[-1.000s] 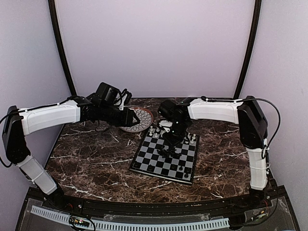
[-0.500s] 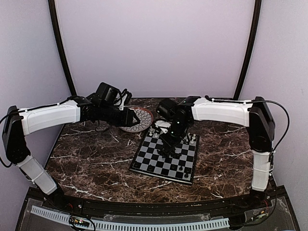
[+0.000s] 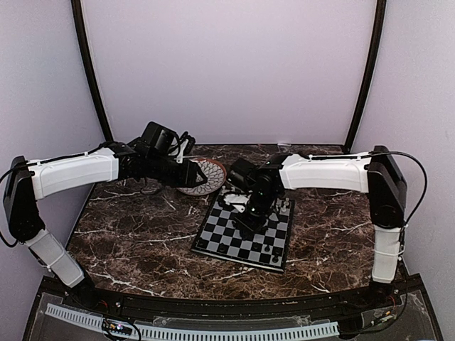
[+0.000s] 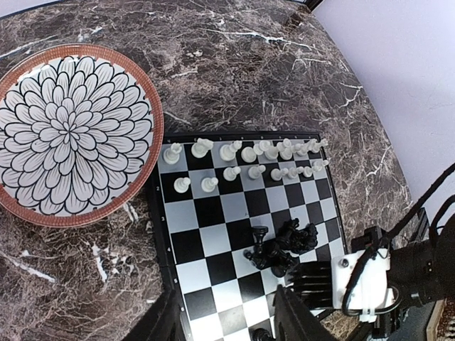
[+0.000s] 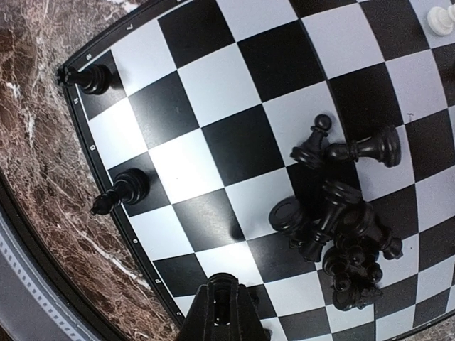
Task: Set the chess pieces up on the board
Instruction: Place the pawn at d7.
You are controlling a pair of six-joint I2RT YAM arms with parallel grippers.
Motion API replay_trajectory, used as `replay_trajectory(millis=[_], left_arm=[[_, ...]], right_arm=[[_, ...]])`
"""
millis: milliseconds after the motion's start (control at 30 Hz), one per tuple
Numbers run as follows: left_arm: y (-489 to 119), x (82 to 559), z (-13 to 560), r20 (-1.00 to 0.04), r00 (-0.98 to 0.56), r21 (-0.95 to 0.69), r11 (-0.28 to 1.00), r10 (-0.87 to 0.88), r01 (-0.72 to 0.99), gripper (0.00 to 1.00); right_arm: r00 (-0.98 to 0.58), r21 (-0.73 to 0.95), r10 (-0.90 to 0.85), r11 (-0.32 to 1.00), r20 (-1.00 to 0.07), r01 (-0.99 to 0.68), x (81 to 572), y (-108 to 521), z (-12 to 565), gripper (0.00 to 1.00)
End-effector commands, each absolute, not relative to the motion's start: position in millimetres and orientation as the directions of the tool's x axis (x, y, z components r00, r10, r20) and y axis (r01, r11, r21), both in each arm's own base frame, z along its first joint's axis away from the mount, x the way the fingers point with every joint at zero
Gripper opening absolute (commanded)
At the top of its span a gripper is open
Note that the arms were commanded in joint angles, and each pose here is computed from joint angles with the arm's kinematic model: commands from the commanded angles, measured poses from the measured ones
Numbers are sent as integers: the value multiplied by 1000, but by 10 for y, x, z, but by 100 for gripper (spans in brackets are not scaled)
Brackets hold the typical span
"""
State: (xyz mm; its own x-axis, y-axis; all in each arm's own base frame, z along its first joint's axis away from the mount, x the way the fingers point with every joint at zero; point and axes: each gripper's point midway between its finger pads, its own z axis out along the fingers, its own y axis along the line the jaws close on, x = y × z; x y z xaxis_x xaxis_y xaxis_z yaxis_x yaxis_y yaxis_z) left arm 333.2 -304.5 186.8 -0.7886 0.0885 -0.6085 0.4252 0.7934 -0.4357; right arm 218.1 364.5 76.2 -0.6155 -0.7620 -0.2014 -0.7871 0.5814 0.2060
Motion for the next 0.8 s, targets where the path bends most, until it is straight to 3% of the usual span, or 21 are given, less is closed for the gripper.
replay_trajectory(millis=[0, 767], left_arm=[[-3038, 3261, 1967, -607, -789, -445, 784, 91, 433, 47], [-3019, 3250, 1963, -604, -792, -445, 788, 86, 425, 47]], right_arm=[[-587, 141, -787, 570, -190, -810, 2204, 3695, 677, 0], [-578, 143, -804, 561, -139, -815, 2094, 3656, 531, 0]])
